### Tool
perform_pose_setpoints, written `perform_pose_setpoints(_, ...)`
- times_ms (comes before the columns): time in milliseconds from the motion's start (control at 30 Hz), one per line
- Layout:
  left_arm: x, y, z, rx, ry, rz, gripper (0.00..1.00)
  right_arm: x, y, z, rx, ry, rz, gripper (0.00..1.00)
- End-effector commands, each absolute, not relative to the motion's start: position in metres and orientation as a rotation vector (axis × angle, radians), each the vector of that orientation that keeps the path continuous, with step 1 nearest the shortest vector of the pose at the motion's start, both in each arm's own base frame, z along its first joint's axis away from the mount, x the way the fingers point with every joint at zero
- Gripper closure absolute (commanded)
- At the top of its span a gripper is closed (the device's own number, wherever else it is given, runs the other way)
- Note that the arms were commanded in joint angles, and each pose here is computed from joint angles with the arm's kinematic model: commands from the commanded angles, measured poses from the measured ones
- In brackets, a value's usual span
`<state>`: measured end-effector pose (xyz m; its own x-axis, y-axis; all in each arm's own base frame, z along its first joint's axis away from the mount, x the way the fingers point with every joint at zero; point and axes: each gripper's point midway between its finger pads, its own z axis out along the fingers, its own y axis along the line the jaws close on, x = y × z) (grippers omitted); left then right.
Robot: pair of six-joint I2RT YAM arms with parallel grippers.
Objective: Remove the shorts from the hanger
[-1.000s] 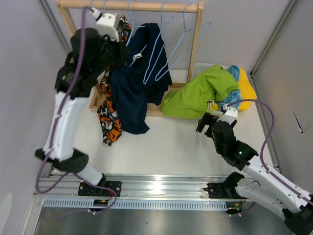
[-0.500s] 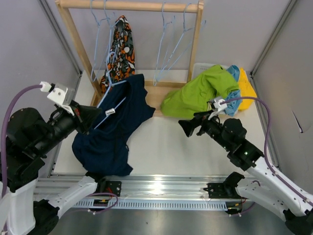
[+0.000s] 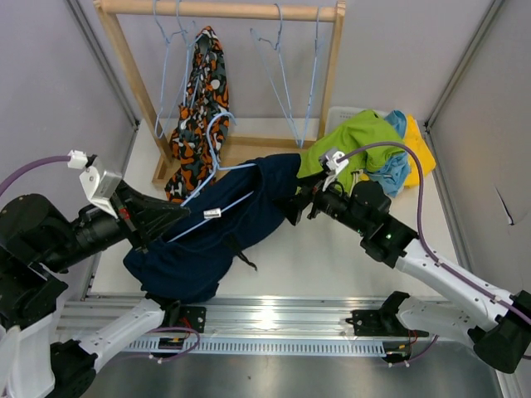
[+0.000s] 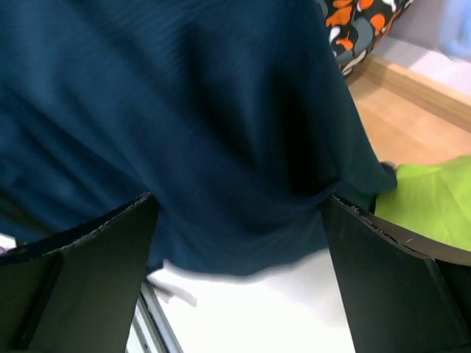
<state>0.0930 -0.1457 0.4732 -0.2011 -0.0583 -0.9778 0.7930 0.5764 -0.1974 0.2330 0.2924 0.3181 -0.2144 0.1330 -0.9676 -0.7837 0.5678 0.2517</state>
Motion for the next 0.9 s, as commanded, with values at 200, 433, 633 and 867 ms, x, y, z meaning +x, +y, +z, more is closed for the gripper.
perform_pose_setpoints(200, 0.059, -0.152, 0.507, 0.704, 1.400, -1.010, 1.00, 0.251, 0.312, 0.364, -0.553, 1.373, 0.935, 0.37)
perform_pose_setpoints(433, 0.070, -0.146, 0.494, 0.673, 1.456, -0.950, 1.00, 0.258, 0.301, 0.377, -0.515, 1.325, 0.886, 1.00)
perform_pose_setpoints(633, 0.078, -0.143, 0.475, 0.664, 1.536, -0.907, 1.00, 0.300, 0.218, 0.395, -0.314, 1.335, 0.771, 1.00)
perform_pose_setpoints(867, 0.086, -0.142, 0.467, 0.657, 1.571, -0.872, 1.00, 0.334, 0.110, 0.400, -0.102, 1.336, 0.636, 1.00)
